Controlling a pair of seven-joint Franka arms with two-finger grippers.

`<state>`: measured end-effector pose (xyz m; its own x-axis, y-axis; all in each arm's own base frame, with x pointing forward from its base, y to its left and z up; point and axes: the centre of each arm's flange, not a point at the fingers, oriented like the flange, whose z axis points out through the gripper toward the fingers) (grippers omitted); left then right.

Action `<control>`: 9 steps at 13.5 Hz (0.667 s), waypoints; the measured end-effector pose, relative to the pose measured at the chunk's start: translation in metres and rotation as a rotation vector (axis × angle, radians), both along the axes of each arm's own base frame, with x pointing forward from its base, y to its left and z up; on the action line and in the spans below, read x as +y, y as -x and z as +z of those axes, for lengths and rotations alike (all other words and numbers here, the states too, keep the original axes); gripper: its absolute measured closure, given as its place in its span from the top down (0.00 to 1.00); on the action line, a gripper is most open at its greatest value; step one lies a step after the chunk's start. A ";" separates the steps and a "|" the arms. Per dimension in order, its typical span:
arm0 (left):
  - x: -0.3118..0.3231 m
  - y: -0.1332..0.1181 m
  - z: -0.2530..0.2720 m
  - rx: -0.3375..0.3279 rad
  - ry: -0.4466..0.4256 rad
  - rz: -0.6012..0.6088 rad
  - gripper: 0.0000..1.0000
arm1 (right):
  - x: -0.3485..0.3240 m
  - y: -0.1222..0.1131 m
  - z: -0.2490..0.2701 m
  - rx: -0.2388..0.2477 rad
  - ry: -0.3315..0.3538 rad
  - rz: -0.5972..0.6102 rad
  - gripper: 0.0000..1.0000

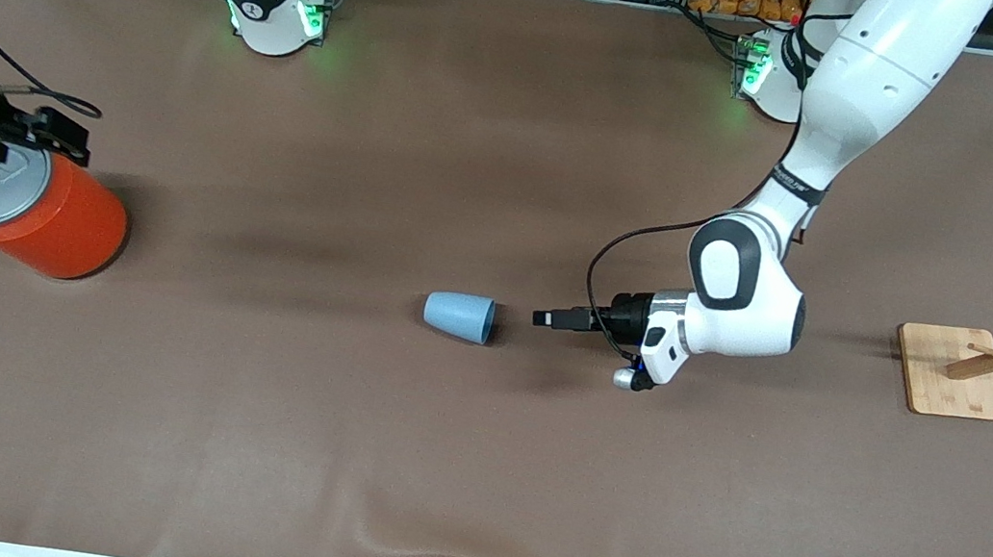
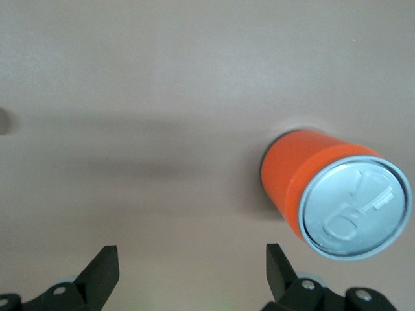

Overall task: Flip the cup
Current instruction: 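Grasp the lying blue cup's base with the left gripper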

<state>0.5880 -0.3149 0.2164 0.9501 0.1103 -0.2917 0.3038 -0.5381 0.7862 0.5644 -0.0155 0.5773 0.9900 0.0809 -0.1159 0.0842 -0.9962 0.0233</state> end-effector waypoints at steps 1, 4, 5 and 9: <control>-0.001 0.002 -0.010 -0.017 0.019 -0.006 0.96 | -0.002 0.002 0.013 -0.001 0.000 -0.004 1.00; -0.015 0.005 -0.030 -0.049 0.077 -0.004 0.88 | -0.001 0.014 0.047 -0.009 0.002 -0.035 1.00; -0.025 0.006 -0.033 -0.051 0.091 -0.007 0.81 | -0.001 0.019 0.053 -0.002 0.004 -0.067 1.00; -0.051 0.017 -0.052 -0.042 0.113 -0.027 0.77 | -0.007 0.026 0.059 0.004 -0.052 -0.156 1.00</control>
<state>0.5711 -0.3663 0.1640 0.9639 0.0529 -0.2609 0.2560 -0.4532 0.8539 0.5383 -0.0227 0.6361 0.9905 -0.0674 -0.1197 -0.0713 -0.9970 -0.0290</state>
